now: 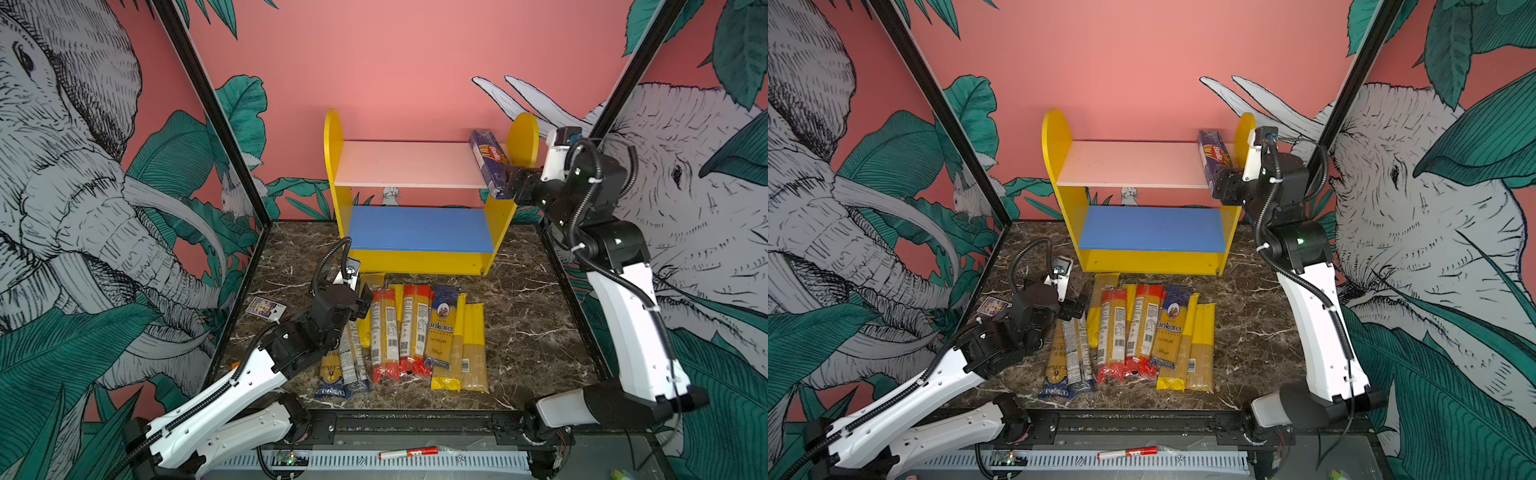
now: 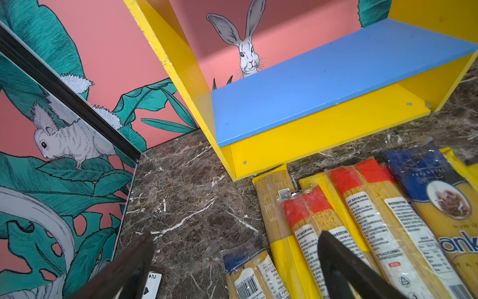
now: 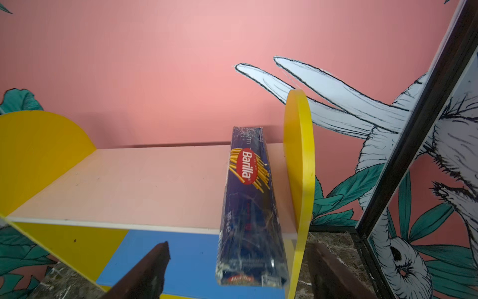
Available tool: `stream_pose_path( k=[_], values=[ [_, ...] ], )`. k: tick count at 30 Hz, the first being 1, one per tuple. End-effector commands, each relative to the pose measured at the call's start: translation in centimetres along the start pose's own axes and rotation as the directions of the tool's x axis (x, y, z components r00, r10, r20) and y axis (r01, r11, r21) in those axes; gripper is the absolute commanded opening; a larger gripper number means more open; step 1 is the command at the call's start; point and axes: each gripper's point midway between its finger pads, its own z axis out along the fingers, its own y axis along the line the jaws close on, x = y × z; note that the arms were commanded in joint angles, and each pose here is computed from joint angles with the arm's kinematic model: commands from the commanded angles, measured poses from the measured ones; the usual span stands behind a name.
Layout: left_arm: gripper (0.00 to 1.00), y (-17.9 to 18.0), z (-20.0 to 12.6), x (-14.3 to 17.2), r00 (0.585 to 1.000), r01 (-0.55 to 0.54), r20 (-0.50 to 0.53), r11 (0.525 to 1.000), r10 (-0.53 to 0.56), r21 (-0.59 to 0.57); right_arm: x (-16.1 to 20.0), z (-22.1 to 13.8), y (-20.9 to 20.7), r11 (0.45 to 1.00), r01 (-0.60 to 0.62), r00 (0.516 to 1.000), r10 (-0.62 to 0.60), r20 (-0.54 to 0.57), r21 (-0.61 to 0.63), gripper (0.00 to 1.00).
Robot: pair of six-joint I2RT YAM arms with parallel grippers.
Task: Arrange pasta packages on shelves
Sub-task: Place the pasta box on the shelf, then move the pasta bags to the center of the table.
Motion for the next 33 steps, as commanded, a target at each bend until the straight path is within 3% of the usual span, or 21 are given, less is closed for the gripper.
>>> stream_pose_path(
  k=[1, 10, 17, 26, 33],
  values=[
    [0.99, -0.3, 0.0, 1.2, 1.0, 0.023, -0.021, 1.0, -0.023, 0.015, 2.2, -1.0, 0.9, 0.999, -0.027, 0.999, 0.027, -0.02, -0.021, 0.83],
    [0.99, -0.8, -0.3, 2.3, 0.997, 0.07, -0.045, 0.996, -0.067, 0.055, 10.9, -6.1, 3.5, 0.996, -0.012, 0.982, -0.005, -0.187, -0.091, 0.81],
    [0.99, -0.5, -0.8, 3.8, 0.991, 0.116, -0.066, 0.992, -0.112, 0.053, 17.6, -8.1, 2.6, 0.996, -0.013, 0.939, -0.016, -0.344, -0.083, 0.78],
    [0.99, -0.4, -0.9, 5.9, 0.984, 0.158, -0.094, 0.986, -0.153, 0.051, 30.9, -9.0, 4.1, 0.99, -0.105, 0.794, 0.026, -0.607, -0.096, 0.81],
    [0.99, -2.4, 0.0, 8.1, 0.972, 0.177, -0.17, 0.979, -0.159, 0.096, 37.4, -9.8, 4.9, 0.988, -0.143, 0.701, 0.058, -0.711, -0.06, 0.84]
  ],
)
